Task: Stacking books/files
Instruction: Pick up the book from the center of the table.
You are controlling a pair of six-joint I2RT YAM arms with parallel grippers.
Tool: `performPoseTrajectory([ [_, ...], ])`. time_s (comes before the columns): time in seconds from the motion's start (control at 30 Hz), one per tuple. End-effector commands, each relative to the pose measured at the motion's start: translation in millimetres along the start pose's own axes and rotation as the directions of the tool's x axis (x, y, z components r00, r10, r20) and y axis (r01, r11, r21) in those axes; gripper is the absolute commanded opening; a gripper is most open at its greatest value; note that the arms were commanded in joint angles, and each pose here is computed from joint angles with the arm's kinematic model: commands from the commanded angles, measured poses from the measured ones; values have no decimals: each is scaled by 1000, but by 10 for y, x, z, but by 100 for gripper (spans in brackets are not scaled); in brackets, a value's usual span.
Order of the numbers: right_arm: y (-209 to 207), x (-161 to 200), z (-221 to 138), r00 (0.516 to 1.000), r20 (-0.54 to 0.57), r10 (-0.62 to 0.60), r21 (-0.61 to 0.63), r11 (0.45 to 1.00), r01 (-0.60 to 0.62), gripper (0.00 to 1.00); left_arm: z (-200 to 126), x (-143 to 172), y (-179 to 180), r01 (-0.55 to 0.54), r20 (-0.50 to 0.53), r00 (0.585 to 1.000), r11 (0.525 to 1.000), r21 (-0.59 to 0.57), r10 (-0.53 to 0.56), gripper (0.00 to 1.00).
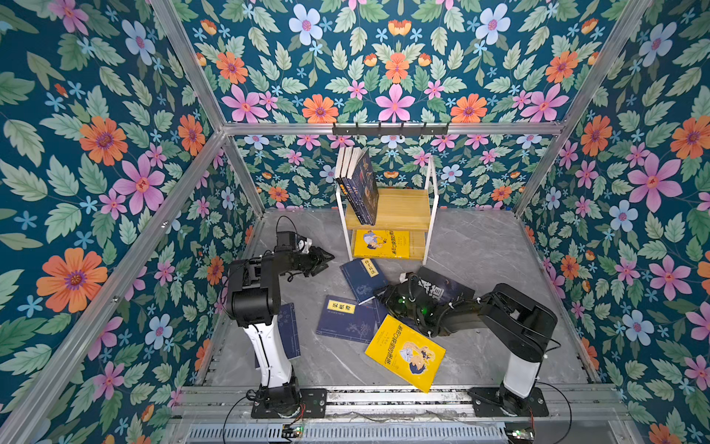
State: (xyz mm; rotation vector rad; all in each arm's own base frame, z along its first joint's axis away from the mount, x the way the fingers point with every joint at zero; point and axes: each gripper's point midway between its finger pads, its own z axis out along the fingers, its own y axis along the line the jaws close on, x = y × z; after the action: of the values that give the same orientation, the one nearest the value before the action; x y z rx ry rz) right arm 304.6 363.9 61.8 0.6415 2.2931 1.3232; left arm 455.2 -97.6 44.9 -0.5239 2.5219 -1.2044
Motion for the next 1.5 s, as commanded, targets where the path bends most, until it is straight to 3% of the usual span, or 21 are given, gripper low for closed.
performPoseTrajectory([
  [0.0,153,45,28,996,2,88,-59,994,-88,55,103,84,143,17,-41,999,997,-70,-20,54],
  [0.3,-186,25,120,982,44,186,-1,982,-186,53,378,216,249,2,-133,991,992,-124,-19,54],
  [0.5,-332,-53,181,972,78,222,17,975,-224,51,456,379,280,2,-162,987,992,-130,-23,40],
  [0.77,-221,-262,171,970,115,213,-24,977,-212,50,447,586,202,-25,-183,983,992,-123,2,35],
  [0.9,-16,-316,140,982,115,152,-59,988,-146,49,444,693,160,-33,-193,981,993,-113,11,34],
  [0.97,38,-319,112,985,111,134,-62,990,-128,42,450,736,154,-37,-198,980,993,-113,14,33],
  [1.1,110,-337,6,986,119,114,-80,991,-105,18,375,758,100,-56,-190,981,992,-112,34,33],
  [1.23,180,-352,-119,990,114,78,-97,993,-67,0,250,729,2,-83,-155,986,990,-110,66,50],
  [1.47,471,-345,-428,997,75,-30,-169,985,42,0,-134,581,-299,-209,-46,977,974,-91,206,80],
])
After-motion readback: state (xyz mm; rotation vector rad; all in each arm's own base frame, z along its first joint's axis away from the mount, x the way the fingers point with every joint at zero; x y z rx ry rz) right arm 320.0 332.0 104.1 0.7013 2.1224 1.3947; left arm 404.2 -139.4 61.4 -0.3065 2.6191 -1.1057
